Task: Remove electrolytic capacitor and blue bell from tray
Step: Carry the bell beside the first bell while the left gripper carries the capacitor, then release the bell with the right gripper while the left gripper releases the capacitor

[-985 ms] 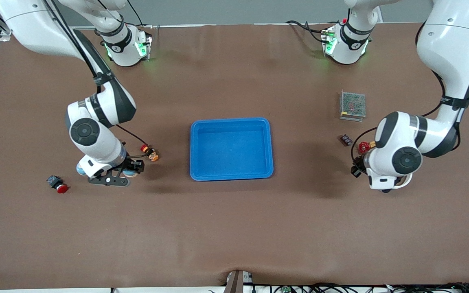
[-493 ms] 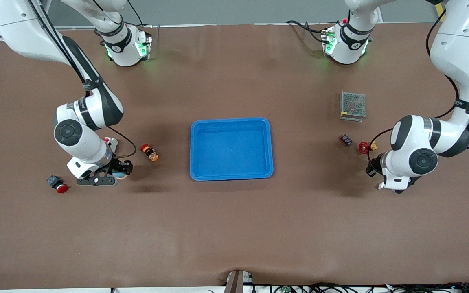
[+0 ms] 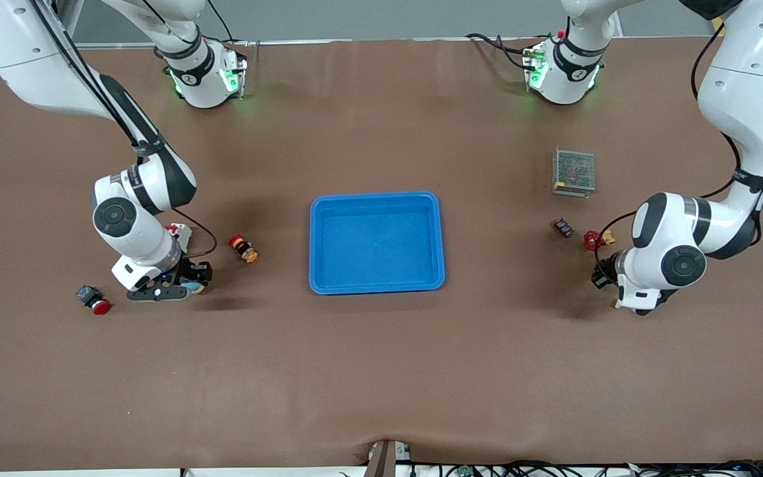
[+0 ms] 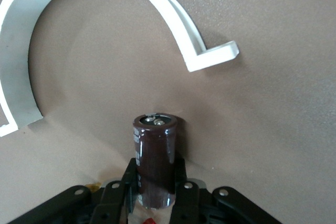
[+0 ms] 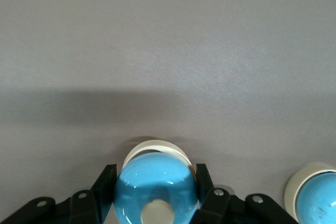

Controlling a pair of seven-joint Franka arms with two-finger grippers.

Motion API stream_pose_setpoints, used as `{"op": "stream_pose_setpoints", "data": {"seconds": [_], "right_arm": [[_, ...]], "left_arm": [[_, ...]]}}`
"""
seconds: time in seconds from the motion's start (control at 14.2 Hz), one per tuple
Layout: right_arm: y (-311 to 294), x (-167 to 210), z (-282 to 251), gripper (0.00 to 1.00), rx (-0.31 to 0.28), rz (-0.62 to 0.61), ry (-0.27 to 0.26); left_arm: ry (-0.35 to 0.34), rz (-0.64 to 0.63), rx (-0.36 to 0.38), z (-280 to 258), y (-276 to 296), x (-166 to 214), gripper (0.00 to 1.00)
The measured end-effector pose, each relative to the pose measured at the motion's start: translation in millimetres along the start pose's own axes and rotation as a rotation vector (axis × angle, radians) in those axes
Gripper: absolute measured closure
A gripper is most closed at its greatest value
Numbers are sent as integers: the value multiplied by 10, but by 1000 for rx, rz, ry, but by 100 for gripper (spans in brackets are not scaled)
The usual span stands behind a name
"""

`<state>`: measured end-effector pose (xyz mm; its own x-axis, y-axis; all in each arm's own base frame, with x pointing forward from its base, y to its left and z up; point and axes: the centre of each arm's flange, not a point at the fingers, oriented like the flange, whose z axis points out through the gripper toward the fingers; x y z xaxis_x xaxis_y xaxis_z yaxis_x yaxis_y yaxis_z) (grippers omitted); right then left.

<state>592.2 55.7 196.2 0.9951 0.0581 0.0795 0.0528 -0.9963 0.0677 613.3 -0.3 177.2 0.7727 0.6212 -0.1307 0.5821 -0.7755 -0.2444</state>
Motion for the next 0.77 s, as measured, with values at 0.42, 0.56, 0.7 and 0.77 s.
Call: {"op": "stream_pose_setpoints", "data": {"seconds": [0.42,0.56,0.7,0.77], "right_arm": [[-26,-80,133,34,6,-4,-28],[-35,-112,168,34,7,-7,-36],[-37,-115,168,34,7,-7,-36],[-37,-116,168,34,7,-7,-36]], "left_arm": [[11,0,-12,-54,27,18,16],[23,3,-23,-134,71,27,0],[42,5,-38,-273,110,44,0],[54,5,-45,-360,126,49,0]]}}
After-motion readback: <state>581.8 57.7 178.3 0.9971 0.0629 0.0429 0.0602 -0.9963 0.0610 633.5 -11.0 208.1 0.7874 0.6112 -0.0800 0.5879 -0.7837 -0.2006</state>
